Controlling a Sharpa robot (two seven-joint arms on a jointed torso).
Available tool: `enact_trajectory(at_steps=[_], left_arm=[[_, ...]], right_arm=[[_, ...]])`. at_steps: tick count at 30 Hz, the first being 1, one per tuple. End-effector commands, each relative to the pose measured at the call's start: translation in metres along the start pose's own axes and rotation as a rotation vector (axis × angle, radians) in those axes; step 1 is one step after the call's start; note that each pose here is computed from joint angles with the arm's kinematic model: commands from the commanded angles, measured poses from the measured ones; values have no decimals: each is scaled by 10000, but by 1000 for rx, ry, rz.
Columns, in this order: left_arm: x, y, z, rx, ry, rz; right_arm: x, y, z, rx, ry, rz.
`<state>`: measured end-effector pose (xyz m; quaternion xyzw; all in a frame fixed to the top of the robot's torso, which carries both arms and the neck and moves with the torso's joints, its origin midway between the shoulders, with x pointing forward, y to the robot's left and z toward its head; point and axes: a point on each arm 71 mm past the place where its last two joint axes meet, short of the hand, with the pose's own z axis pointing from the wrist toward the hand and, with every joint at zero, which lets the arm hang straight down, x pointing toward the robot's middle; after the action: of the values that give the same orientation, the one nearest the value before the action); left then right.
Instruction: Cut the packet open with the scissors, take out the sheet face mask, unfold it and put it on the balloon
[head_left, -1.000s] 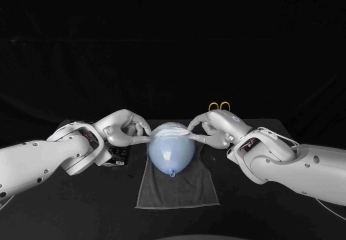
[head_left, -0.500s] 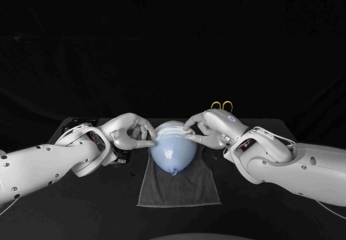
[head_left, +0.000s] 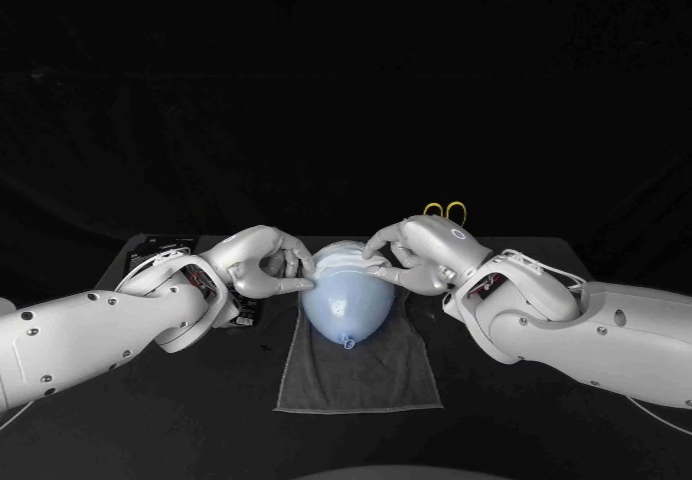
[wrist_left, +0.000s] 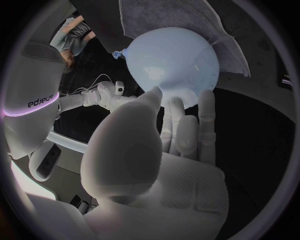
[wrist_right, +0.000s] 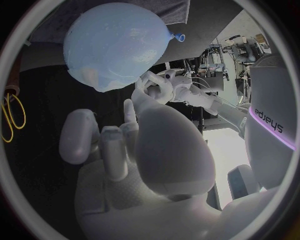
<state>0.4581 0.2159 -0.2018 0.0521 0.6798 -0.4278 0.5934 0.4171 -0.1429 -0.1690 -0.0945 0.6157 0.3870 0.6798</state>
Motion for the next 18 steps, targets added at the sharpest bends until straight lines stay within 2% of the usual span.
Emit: enact_trajectory(at_steps=[1,6,10,18], left_arm=[[4,-25,8,25,-5,19],[23,-33,13,30,11,13],[49,-44,20,33,24,4],[69,-45,27,32,34,-5]], right_arm=[[-7,-22,65,46,34,26],[-17,-10,195,81,59,58],[-2,13,350,111,85,77],[119,58,592,165,148,61]])
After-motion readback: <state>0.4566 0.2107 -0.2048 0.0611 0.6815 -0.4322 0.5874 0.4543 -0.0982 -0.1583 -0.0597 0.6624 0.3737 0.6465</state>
